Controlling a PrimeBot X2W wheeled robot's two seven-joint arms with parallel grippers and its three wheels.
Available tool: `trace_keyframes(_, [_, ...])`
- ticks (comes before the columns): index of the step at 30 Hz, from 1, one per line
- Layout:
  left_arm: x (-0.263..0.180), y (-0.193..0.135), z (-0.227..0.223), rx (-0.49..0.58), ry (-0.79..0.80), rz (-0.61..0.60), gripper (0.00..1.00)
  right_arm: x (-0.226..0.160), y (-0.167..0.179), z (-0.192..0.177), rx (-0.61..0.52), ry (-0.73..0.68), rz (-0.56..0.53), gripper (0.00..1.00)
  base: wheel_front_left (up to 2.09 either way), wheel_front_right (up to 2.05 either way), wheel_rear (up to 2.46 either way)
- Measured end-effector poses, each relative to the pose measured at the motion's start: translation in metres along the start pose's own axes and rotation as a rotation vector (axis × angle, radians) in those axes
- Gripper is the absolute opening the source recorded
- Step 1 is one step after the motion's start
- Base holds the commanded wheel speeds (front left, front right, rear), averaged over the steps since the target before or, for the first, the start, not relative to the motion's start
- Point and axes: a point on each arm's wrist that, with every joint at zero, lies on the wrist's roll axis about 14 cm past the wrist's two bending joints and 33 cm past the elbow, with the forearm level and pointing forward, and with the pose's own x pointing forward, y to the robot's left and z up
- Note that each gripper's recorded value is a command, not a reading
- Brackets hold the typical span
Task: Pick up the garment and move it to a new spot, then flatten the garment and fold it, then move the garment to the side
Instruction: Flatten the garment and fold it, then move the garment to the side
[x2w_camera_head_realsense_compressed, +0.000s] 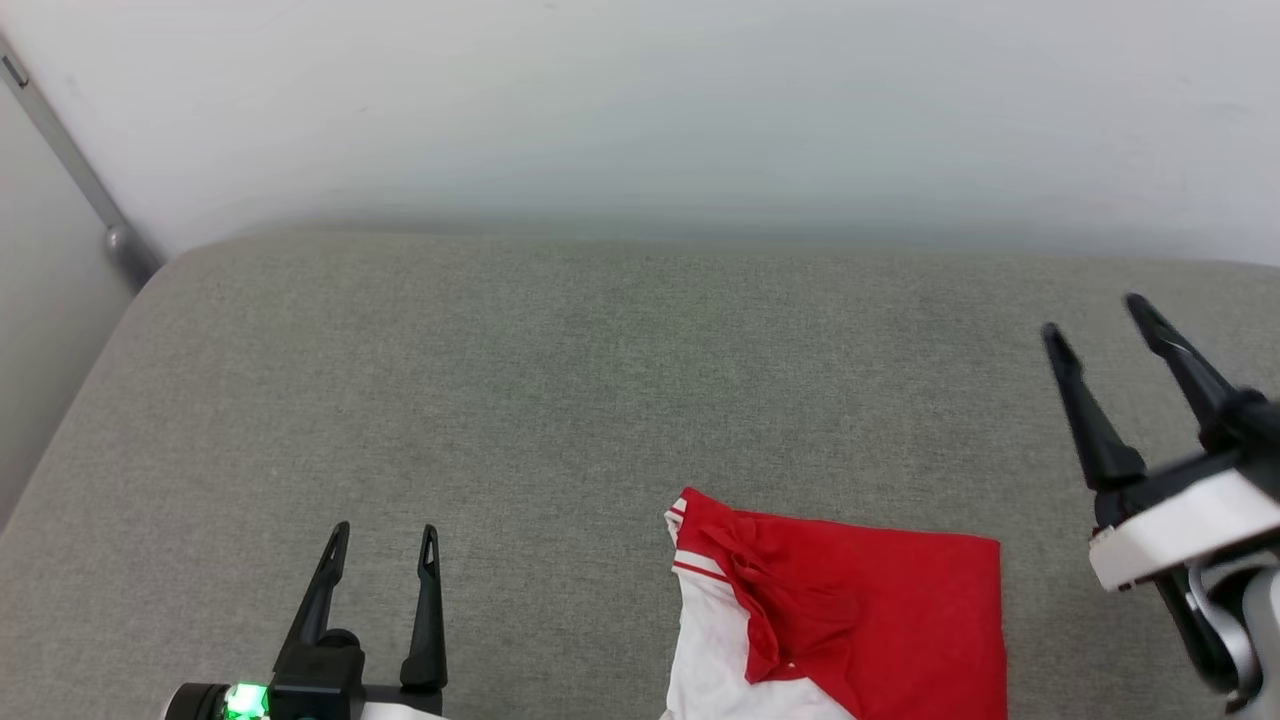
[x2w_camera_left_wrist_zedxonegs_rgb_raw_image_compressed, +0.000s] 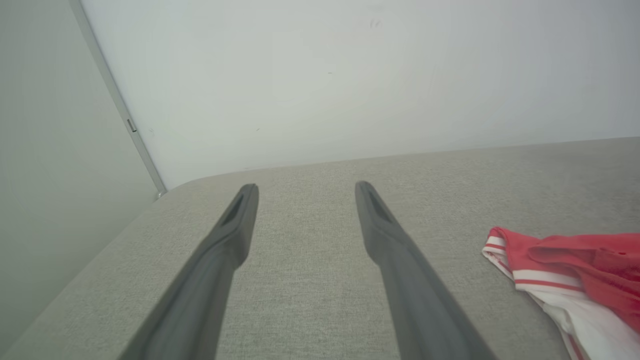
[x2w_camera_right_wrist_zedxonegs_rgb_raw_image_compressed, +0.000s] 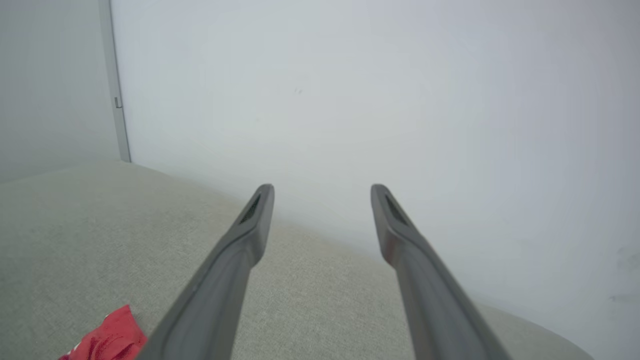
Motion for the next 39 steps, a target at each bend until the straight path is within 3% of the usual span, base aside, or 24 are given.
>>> trace_keyframes(8, [-0.001,-0.004,0.006,-0.014,-0.018,-0.010,1.00,-0.044,-0.016,-0.015,0.068,-0.058,-0.227,1.00,0.00,0.00,0.00])
trace_keyframes(16, [-0.004,-0.005,0.009,-0.027,-0.027,-0.009,1.00,-0.081,-0.005,-0.030,0.158,-0.028,-0.333,1.00,0.00,0.00,0.00])
trace_keyframes(31, [-0.009,-0.003,0.007,-0.041,-0.018,-0.006,1.00,-0.107,0.014,-0.047,0.198,0.045,-0.331,1.00,0.00,0.00,0.00])
trace_keyframes(34, [-0.009,-0.003,0.005,-0.042,-0.014,-0.005,1.00,-0.100,0.011,-0.038,0.178,0.015,-0.327,1.00,0.00,0.00,0.00])
trace_keyframes(39, [-0.008,-0.004,0.003,-0.042,-0.006,-0.009,1.00,-0.070,-0.007,0.013,0.070,-0.148,-0.300,1.00,0.00,0.00,0.00])
